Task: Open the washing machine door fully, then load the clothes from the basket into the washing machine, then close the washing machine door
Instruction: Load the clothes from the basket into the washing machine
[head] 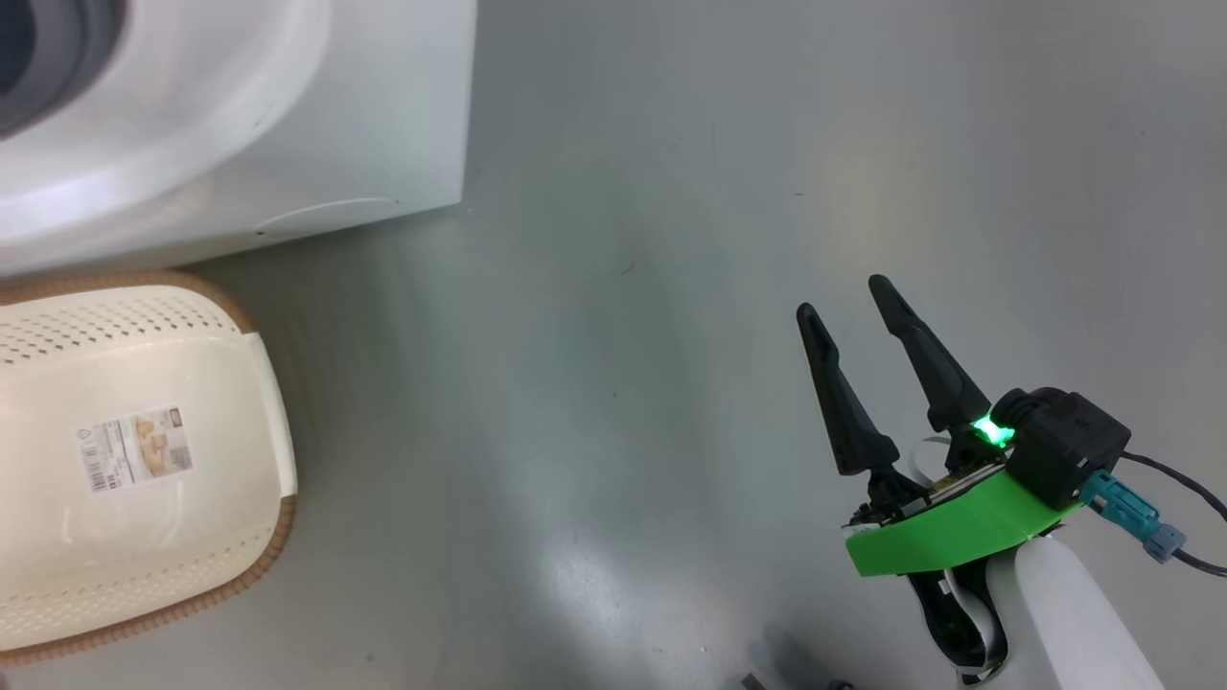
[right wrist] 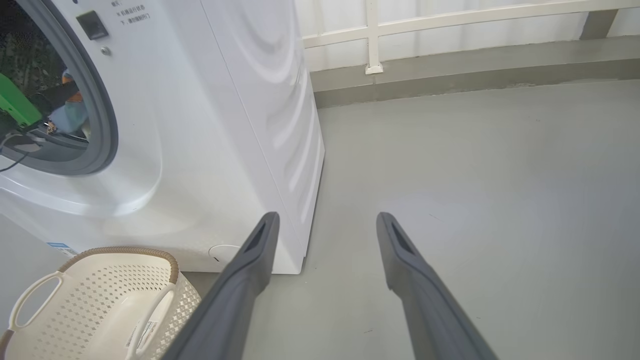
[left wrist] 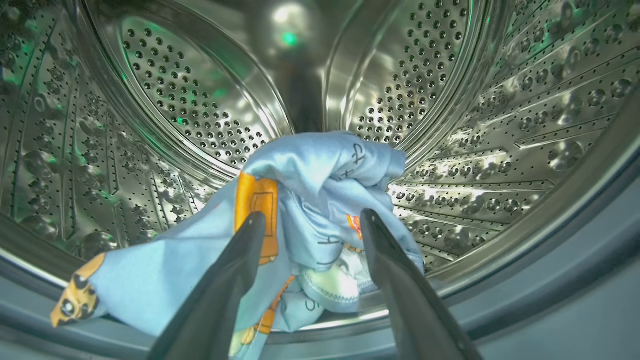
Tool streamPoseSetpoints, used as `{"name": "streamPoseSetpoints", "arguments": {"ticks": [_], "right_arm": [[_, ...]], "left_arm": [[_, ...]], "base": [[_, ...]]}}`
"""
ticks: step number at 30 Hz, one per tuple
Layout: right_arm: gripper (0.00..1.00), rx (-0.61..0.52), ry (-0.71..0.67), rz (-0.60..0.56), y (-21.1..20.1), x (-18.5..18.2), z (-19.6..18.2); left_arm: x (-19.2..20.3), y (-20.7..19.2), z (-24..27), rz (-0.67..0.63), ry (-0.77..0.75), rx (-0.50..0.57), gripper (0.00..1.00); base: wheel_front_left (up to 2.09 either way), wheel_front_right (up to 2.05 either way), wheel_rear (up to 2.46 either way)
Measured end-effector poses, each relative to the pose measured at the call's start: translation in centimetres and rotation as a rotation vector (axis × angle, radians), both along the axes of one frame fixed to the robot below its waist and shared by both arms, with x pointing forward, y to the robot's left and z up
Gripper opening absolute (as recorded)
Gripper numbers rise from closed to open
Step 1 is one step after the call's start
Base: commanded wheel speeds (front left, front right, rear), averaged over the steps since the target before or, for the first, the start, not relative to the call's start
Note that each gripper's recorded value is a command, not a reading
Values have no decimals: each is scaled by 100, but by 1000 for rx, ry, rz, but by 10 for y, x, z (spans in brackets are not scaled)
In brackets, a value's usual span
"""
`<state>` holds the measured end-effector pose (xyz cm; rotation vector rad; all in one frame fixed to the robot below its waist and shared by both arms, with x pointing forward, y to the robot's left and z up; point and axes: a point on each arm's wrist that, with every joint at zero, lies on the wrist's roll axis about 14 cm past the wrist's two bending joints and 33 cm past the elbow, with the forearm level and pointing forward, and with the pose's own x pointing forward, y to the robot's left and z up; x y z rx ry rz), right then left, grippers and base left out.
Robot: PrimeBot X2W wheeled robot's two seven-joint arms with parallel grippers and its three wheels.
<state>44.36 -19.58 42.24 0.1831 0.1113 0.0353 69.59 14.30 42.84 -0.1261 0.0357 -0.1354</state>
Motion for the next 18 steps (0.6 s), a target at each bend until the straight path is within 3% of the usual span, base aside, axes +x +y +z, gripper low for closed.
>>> {"name": "streamPoseSetpoints", "arguments": {"ticks": [8, 18], "right_arm": [[100, -1, -21, -7, -3, 2, 7], [100, -3, -26, -18, -8, -13, 14]], "left_arm": [[-17, 2, 1, 6, -6, -14, 100], [-67, -2, -9, 18, 38, -55, 100]], "base": [[0, 0, 0], [0, 0, 0]]}}
